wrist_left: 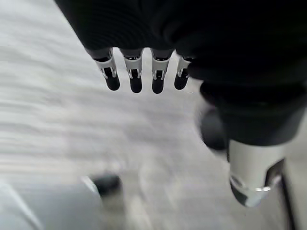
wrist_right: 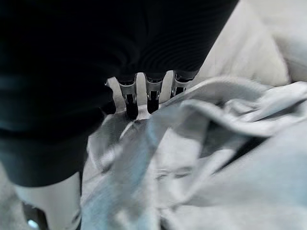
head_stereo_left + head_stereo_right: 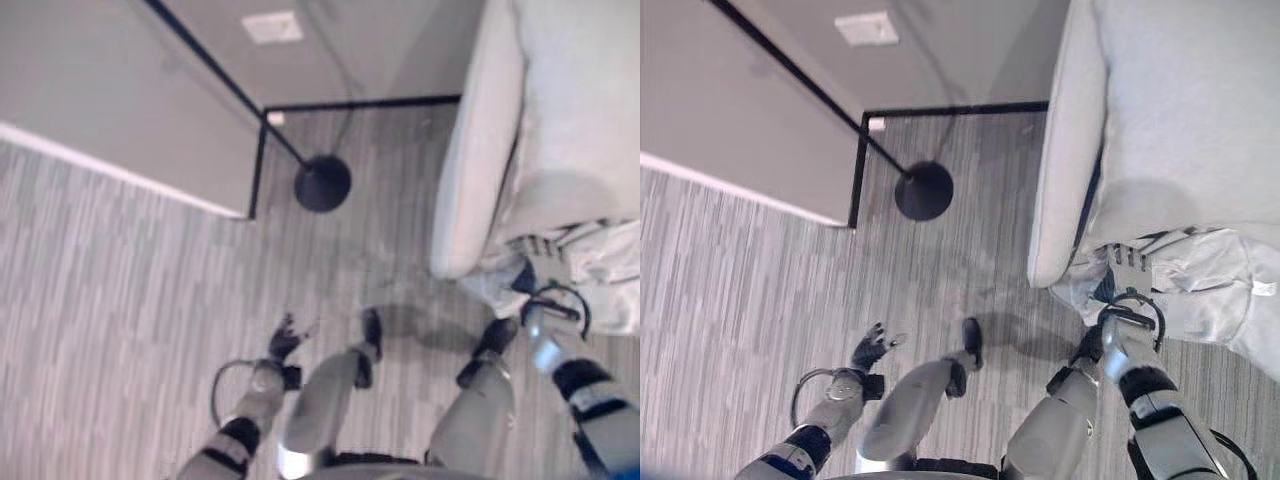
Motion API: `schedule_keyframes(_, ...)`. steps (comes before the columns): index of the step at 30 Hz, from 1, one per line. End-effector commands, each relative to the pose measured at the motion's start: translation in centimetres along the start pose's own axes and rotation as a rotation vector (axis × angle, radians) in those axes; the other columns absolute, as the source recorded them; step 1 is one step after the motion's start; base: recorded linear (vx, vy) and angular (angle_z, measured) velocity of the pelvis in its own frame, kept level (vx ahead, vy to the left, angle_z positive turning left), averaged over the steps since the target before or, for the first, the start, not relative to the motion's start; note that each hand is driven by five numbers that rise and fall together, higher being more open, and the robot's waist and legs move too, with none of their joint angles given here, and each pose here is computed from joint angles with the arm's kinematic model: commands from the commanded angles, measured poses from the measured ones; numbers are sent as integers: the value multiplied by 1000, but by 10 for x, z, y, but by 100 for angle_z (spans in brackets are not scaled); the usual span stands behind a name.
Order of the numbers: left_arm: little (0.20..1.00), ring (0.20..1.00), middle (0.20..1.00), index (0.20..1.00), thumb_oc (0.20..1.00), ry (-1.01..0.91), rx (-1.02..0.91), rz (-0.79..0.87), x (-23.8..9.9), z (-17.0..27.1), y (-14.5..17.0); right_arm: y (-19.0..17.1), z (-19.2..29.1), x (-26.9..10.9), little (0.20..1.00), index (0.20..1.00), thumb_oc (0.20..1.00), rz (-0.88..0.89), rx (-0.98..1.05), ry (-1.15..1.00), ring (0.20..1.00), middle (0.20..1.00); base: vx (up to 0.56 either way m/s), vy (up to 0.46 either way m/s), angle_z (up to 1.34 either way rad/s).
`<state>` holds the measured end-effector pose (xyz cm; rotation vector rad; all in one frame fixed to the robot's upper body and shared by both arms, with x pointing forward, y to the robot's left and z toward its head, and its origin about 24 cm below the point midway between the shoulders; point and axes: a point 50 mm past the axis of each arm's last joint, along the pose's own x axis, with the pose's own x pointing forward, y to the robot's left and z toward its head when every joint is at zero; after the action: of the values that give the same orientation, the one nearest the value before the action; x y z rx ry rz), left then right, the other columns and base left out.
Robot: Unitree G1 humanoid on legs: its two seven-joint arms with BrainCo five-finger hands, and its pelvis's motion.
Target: Hang the clothes on the sofa on the clothes rack.
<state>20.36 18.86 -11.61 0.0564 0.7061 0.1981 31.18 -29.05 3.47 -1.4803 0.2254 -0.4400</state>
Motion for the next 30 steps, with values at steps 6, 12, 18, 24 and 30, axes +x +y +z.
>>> schedule_keyframes(6, 1000, 1000, 1000, 1000, 1000, -13, 17, 24, -7, -9, -6, 34, -8, -27, 1000, 1000, 1000, 41, -41, 97, 1000, 1000, 32, -73, 10)
schedule_keyframes(12, 1000, 1000, 1000, 1000, 1000, -238, 166, -54, -5, 37, -22, 51, -17, -35, 1000, 1000, 1000, 119, -141, 163, 1000, 1000, -38, -44, 14)
schedule_keyframes(18, 1000, 1000, 1000, 1000, 1000, -329, 231, -12, -5, 54, -15, 60, -25, -43, 1000, 1000, 1000, 180, -162, 209, 1000, 1000, -7, -13, 7)
schedule_keyframes(24, 1000, 1000, 1000, 1000, 1000, -387, 387, 93, -6, 56, -2, 53, -40, -36, 200, 200, 200, 208, -145, 340, 200, 200, 11, -18, 2)
schedule_keyframes(30, 1000, 1000, 1000, 1000, 1000, -381, 512, 118, -6, 48, 1, 56, -30, -35, 200, 200, 200, 229, -67, 366, 200, 200, 32, -37, 2)
